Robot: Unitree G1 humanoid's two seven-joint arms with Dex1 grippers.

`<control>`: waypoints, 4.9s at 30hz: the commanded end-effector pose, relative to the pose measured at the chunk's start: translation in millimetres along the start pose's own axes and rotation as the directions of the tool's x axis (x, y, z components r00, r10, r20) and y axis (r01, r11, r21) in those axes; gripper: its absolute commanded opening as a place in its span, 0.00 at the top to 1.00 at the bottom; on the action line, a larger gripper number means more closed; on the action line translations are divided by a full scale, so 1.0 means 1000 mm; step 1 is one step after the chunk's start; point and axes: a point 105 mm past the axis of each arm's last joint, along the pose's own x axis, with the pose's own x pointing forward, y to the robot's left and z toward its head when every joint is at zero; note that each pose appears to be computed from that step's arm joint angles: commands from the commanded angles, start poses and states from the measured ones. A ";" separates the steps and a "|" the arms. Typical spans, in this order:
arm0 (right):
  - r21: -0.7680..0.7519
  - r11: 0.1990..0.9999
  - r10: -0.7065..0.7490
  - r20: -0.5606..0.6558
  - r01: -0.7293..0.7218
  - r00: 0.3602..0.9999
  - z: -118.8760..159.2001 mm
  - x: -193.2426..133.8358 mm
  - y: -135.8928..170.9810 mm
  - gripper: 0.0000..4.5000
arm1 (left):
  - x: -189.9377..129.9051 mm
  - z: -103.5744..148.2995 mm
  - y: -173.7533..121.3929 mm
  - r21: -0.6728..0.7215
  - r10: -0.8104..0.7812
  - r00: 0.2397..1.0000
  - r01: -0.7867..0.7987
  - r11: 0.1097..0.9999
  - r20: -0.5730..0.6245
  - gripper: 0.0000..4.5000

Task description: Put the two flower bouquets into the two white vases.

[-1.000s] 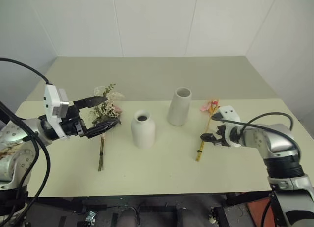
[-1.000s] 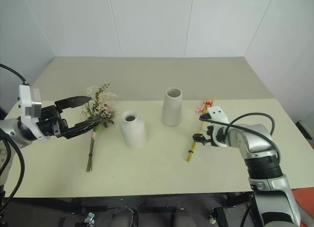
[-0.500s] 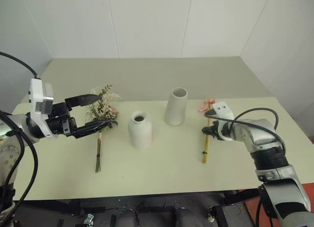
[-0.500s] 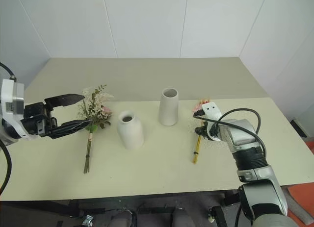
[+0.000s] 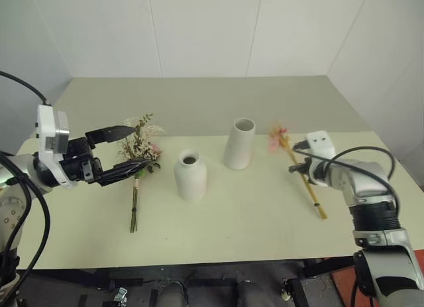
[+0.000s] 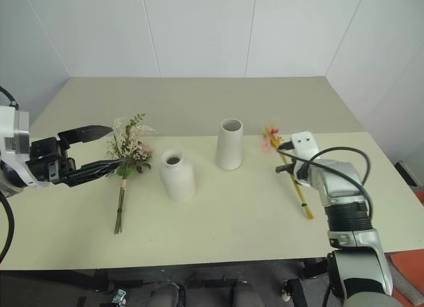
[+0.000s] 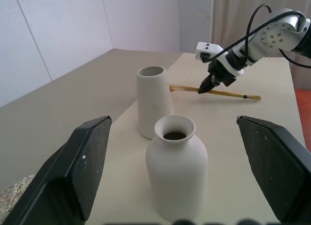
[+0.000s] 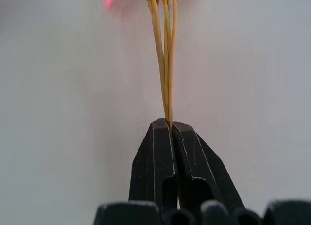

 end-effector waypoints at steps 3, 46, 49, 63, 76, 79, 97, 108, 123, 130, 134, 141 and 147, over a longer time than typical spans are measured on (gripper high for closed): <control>0.135 0.982 -0.183 0.478 0.134 0.859 0.100 -0.043 -0.028 0.99 | -0.001 0.014 0.000 0.049 -0.009 1.000 0.008 0.999 0.023 0.00; -0.011 0.889 0.229 0.877 -0.457 0.423 0.131 -0.082 0.119 0.14 | 0.000 0.015 0.002 0.028 -0.002 1.000 0.001 1.000 0.024 0.00; -0.040 0.887 0.257 0.871 -0.460 0.419 0.118 -0.090 0.112 0.01 | -0.001 0.015 0.003 0.020 0.008 1.000 -0.008 1.000 0.024 0.00; -0.481 0.696 0.696 0.635 -0.533 0.336 0.075 -0.142 0.093 0.01 | -0.020 -0.040 0.049 -0.023 0.434 0.824 -0.474 0.880 -0.366 0.00; -0.639 0.523 0.846 0.469 -0.564 0.254 0.073 -0.159 0.097 0.01 | -0.012 -0.088 0.050 -0.087 0.391 0.614 -0.603 0.793 -0.686 0.00; -0.652 0.507 0.857 0.451 -0.564 0.250 0.072 -0.160 0.097 0.01 | -0.013 -0.109 0.053 -0.064 0.386 0.523 -0.651 0.756 -0.760 0.00; -0.723 0.375 0.927 0.286 -0.580 0.242 0.055 -0.167 0.091 0.00 | -0.010 -0.145 0.054 -0.101 0.343 0.461 -0.703 0.704 -0.818 0.92; -0.725 0.354 0.935 0.259 -0.590 0.243 0.051 -0.163 0.091 0.00 | -0.021 -0.103 0.091 -0.034 0.597 0.508 -0.778 0.627 -0.621 0.97; -0.723 0.361 0.932 0.253 -0.589 0.260 0.047 -0.159 0.091 0.00 | 0.064 0.075 0.070 -0.355 0.403 0.859 -0.287 0.890 0.316 0.97; -0.720 0.379 0.924 0.265 -0.581 0.276 0.044 -0.160 0.090 0.00 | 0.091 0.096 0.058 -0.359 0.259 0.883 -0.113 0.926 0.391 0.97; -0.717 0.388 0.920 0.271 -0.579 0.282 0.041 -0.162 0.090 0.00 | 0.104 0.086 0.052 -0.389 0.224 0.901 -0.068 0.919 0.373 0.97; -0.709 0.409 0.911 0.287 -0.575 0.295 0.040 -0.163 0.090 0.00 | 0.120 0.062 0.039 -0.391 0.170 0.930 -0.032 0.920 0.325 0.97; -0.704 0.420 0.907 0.297 -0.573 0.299 0.039 -0.164 0.090 0.00 | 0.127 0.046 0.030 -0.359 0.139 0.949 -0.029 0.933 0.284 0.97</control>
